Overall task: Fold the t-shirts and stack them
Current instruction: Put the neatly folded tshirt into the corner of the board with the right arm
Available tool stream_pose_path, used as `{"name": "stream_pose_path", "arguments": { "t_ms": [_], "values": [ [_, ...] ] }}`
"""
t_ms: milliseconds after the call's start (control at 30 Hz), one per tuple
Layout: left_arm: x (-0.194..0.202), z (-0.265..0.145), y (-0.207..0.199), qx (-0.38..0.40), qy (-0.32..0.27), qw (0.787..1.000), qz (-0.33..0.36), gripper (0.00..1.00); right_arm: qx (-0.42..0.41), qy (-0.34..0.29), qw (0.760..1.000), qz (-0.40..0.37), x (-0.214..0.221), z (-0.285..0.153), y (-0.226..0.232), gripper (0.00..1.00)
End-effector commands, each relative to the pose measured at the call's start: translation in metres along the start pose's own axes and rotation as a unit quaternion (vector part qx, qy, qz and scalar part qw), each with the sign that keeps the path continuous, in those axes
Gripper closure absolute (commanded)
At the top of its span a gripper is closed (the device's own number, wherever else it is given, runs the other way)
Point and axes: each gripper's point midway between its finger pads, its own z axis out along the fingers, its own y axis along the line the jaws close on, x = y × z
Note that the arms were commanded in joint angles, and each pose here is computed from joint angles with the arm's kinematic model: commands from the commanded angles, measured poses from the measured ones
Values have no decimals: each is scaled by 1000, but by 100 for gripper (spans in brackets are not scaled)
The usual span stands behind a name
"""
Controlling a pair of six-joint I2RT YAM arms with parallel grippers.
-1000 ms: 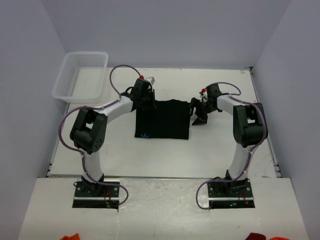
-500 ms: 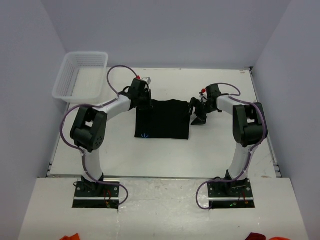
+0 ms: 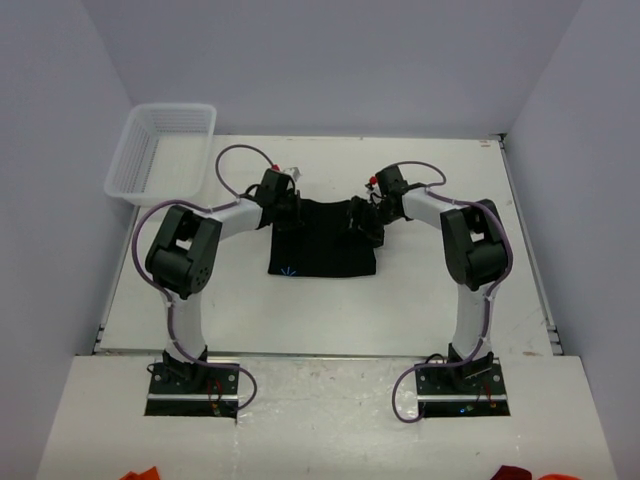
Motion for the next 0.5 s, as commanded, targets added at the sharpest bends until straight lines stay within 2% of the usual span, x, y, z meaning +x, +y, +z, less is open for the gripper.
{"name": "stream_pose_path", "arguments": {
  "t_ms": [0,100,133,233,367,467],
  "values": [
    [16,-4,4,-1,20,1000,-1,100,86,5,996,21,9,23,-45,31],
    [17,-8,0,12,20,1000,0,100,93,11,995,23,10,23,-46,51],
    [16,-9,-2,17,17,1000,-1,100,92,9,996,19,7,23,-44,69],
    [18,-11,-3,21,17,1000,0,100,108,6,994,16,6,21,-46,90],
    [21,-16,-3,26,15,1000,1,100,138,1,990,13,4,13,-48,100],
    [23,-22,-8,40,9,999,8,100,171,-18,985,-2,-2,0,-48,100]
  ]
}}
